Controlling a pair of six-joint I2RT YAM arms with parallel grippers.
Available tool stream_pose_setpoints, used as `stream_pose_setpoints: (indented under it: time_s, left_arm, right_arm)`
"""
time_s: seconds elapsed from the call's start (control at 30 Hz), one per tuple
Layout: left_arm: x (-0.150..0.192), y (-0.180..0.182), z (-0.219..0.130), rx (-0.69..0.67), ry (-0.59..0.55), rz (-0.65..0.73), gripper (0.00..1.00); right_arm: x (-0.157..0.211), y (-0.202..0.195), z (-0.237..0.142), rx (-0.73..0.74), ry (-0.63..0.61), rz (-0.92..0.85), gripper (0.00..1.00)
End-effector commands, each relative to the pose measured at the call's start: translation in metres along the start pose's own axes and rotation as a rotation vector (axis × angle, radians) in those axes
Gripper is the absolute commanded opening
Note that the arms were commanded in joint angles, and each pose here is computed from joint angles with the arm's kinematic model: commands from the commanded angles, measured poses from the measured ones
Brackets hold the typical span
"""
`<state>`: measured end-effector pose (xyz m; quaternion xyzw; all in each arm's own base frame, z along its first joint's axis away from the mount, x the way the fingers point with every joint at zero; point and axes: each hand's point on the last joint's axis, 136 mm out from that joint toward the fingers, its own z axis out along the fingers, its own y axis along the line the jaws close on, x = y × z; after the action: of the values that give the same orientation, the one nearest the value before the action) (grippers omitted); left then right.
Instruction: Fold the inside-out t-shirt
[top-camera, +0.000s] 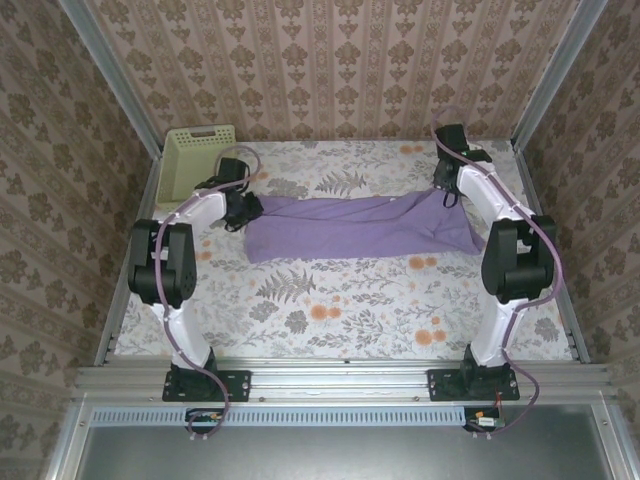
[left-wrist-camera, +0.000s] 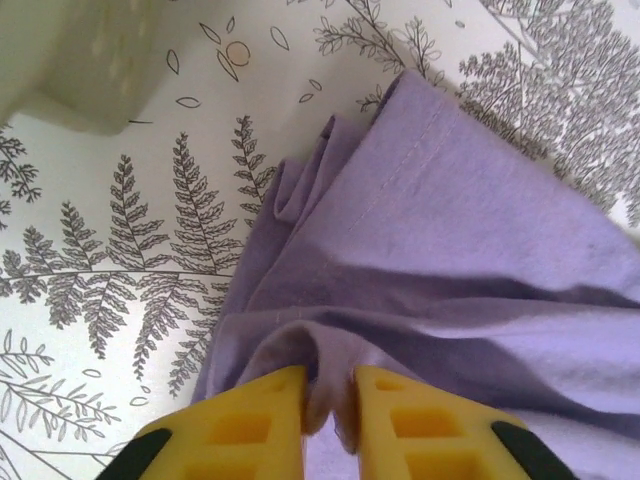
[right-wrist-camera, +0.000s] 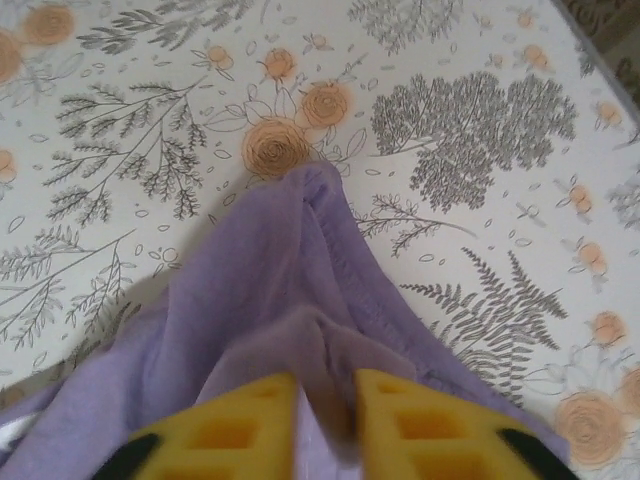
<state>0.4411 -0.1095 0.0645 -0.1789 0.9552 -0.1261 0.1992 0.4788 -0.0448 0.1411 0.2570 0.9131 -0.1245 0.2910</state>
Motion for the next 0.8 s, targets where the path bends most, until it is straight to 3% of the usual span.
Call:
stream_pose_setpoints:
  time_s: [0.0, 0.1, 0.2, 0.33, 0.5, 0.77]
  left_arm:
    - [-0.006, 0.001, -0.006, -0.027, 0.011, 0.050, 0.34]
    - [-0.011, 0.006, -0.026, -0.069, -0.025, 0.091, 0.46]
    - [-0.010, 0.008, -0.050, -0.093, -0.089, 0.126, 0.53]
    - [0.006, -0.027, -0.060, -0.022, -0.138, 0.221, 0.57]
    - [0.018, -0.060, -0.023, 0.082, -0.059, 0.247, 0.55]
    - [0.001, -0.036, 0.034, 0.074, -0.010, 0.177, 0.53]
  right_arm:
    - [0.004, -0.007, 0.005, 0.052, 0.044, -0.041, 0.45]
    - [0.006, -0.013, -0.005, 0.054, 0.036, -0.055, 0.54]
    - [0.017, -0.011, -0.021, 0.004, 0.022, -0.075, 0.56]
    - [0.046, 0.021, -0.023, -0.168, 0.080, -0.099, 0.57]
    - [0.076, 0.047, 0.005, -0.229, 0.215, -0.083, 0.58]
    - [0.101, 0.025, 0.065, -0.119, 0.360, 0.017, 0.58]
